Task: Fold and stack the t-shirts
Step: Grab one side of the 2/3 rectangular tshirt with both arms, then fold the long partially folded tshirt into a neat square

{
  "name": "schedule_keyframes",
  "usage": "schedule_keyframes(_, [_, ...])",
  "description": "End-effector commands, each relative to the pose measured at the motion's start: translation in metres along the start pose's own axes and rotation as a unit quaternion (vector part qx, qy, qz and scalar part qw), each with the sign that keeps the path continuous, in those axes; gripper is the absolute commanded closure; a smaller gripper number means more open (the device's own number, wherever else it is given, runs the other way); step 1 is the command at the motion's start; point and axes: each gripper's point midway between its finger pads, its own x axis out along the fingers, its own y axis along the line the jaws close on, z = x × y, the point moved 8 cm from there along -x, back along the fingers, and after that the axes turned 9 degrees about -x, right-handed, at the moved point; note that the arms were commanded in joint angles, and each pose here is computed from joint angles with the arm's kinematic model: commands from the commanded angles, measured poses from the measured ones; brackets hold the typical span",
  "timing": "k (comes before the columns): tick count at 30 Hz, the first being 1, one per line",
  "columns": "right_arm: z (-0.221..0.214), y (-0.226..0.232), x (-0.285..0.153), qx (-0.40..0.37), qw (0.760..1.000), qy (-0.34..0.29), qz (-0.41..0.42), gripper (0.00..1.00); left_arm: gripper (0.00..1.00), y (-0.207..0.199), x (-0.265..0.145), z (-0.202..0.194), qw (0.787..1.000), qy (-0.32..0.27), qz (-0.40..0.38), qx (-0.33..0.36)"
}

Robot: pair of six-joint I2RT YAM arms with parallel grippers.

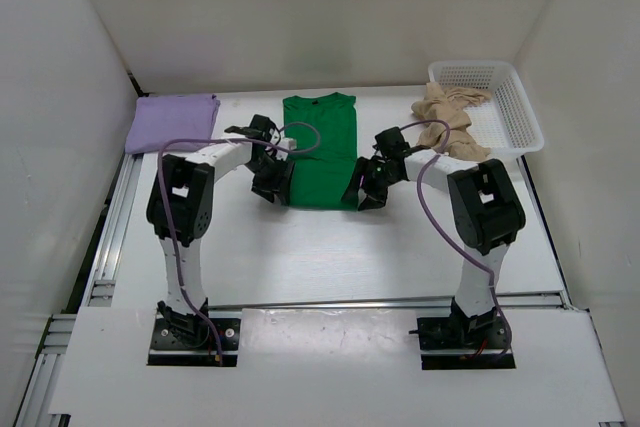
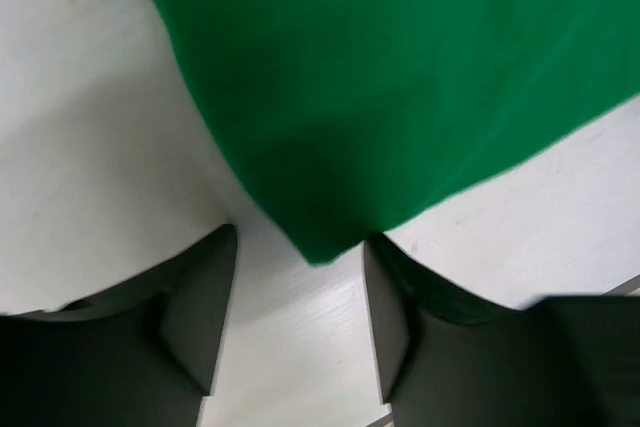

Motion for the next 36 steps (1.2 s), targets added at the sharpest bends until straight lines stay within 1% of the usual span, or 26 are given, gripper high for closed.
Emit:
schedule_keyframes(1, [0.000,-0.008,0.009,0.007,1.000,-0.003,0.016,0.35,0.39,-0.008,0.002,0.019,0.999,-0.019,-0.028,0.012])
schedule_keyframes(3, [0.000,-0.009,0.011,0.010,1.000,0.005,0.017,0.35,0.43,-0.010,0.001,0.027,0.999,-0.027,-0.030,0.016])
schedule_keyframes(6, [-0.004,-0.012,0.011,0.012,1.000,0.006,0.010,0.35,0.49,-0.010,0.002,0.027,0.999,-0.023,-0.029,0.014])
schedule_keyframes(7, [-0.004,-0.012,0.011,0.007,1.000,0.005,0.010,0.37,0.55,-0.010,0.005,0.026,0.999,-0.018,-0.034,0.013])
schedule_keyframes(8, [-0.002,-0.015,0.010,0.010,1.000,0.003,0.009,0.39,0.59,-0.010,0.005,0.026,0.999,-0.018,-0.034,0.013])
schedule_keyframes(10, [-0.004,-0.016,0.013,0.013,1.000,0.013,0.015,0.53,0.68,-0.009,0.009,0.025,0.999,-0.012,-0.040,0.011])
schedule_keyframes(11, [-0.005,-0.018,0.015,0.016,1.000,0.017,0.013,0.61,0.84,-0.009,0.009,0.025,0.999,-0.012,-0.040,0.011])
schedule_keyframes(12, [-0.002,-0.016,0.014,0.013,1.000,0.013,0.015,0.68,0.90,-0.009,0.010,0.027,0.999,-0.012,-0.040,0.011])
schedule_keyframes(13, [0.000,-0.018,0.013,0.017,1.000,0.011,0.014,0.83,0.90,-0.009,0.010,0.027,0.999,-0.012,-0.040,0.011])
schedule_keyframes(15, [0.000,-0.017,0.013,0.017,1.000,0.013,0.018,0.95,0.90,-0.011,0.005,0.029,0.999,-0.019,-0.041,0.014])
schedule_keyframes(16, [0.000,-0.014,0.009,0.014,1.000,0.011,0.026,1.00,0.90,-0.011,0.003,0.023,0.999,-0.012,-0.040,0.011])
schedule_keyframes(20, [-0.005,-0.007,-0.012,-0.012,1.000,0.006,0.028,1.00,0.90,-0.014,-0.023,0.001,0.999,-0.029,-0.028,0.016])
schedule_keyframes(21, [-0.013,-0.011,-0.015,-0.013,1.000,0.013,0.024,1.00,0.90,-0.017,-0.041,-0.006,0.998,-0.047,-0.022,0.022])
schedule_keyframes(23, [-0.025,-0.005,-0.030,-0.029,0.999,0.012,0.027,1.00,0.90,-0.019,-0.048,-0.032,0.999,-0.023,0.005,0.025])
schedule_keyframes(24, [-0.037,-0.001,-0.037,-0.040,0.999,0.013,0.024,1.00,0.90,-0.029,-0.060,-0.042,0.999,-0.026,0.009,0.039])
schedule_keyframes(26, [-0.054,0.001,-0.045,-0.049,0.998,0.023,0.009,1.00,0.90,-0.035,-0.066,-0.062,0.999,0.001,0.016,0.046])
schedule_keyframes(27, [-0.064,0.009,-0.054,-0.067,0.997,0.018,0.011,1.00,0.90,-0.037,-0.072,-0.075,0.998,0.022,0.024,0.046])
schedule_keyframes(29, [-0.085,0.007,-0.059,-0.079,0.997,0.026,-0.006,1.00,0.90,-0.046,-0.087,-0.092,0.997,0.032,0.031,0.064])
schedule_keyframes(30, [-0.097,0.018,-0.067,-0.091,0.996,0.019,0.001,1.00,0.90,-0.047,-0.093,-0.098,0.996,0.037,0.042,0.067])
schedule_keyframes(31, [-0.107,0.019,-0.070,-0.094,0.995,0.023,-0.003,1.00,0.90,-0.046,-0.104,-0.112,0.996,0.051,0.046,0.063])
schedule_keyframes(32, [-0.119,0.028,-0.078,-0.114,0.993,0.020,-0.005,1.00,0.90,-0.044,-0.109,-0.119,0.995,0.058,0.052,0.061])
schedule_keyframes(33, [-0.128,0.030,-0.081,-0.112,0.993,0.021,-0.011,1.00,0.90,-0.045,-0.116,-0.126,0.995,0.062,0.053,0.060])
schedule_keyframes(34, [-0.134,0.034,-0.085,-0.117,0.993,0.018,-0.016,1.00,0.90,-0.046,-0.129,-0.133,0.995,0.053,0.051,0.062])
schedule_keyframes(35, [-0.144,0.042,-0.094,-0.131,0.991,0.012,-0.008,1.00,0.90,-0.046,-0.139,-0.142,0.995,0.065,0.054,0.059])
schedule_keyframes(36, [-0.150,0.045,-0.099,-0.115,0.993,0.013,-0.011,1.00,0.90,-0.047,-0.147,-0.147,0.995,0.063,0.053,0.059])
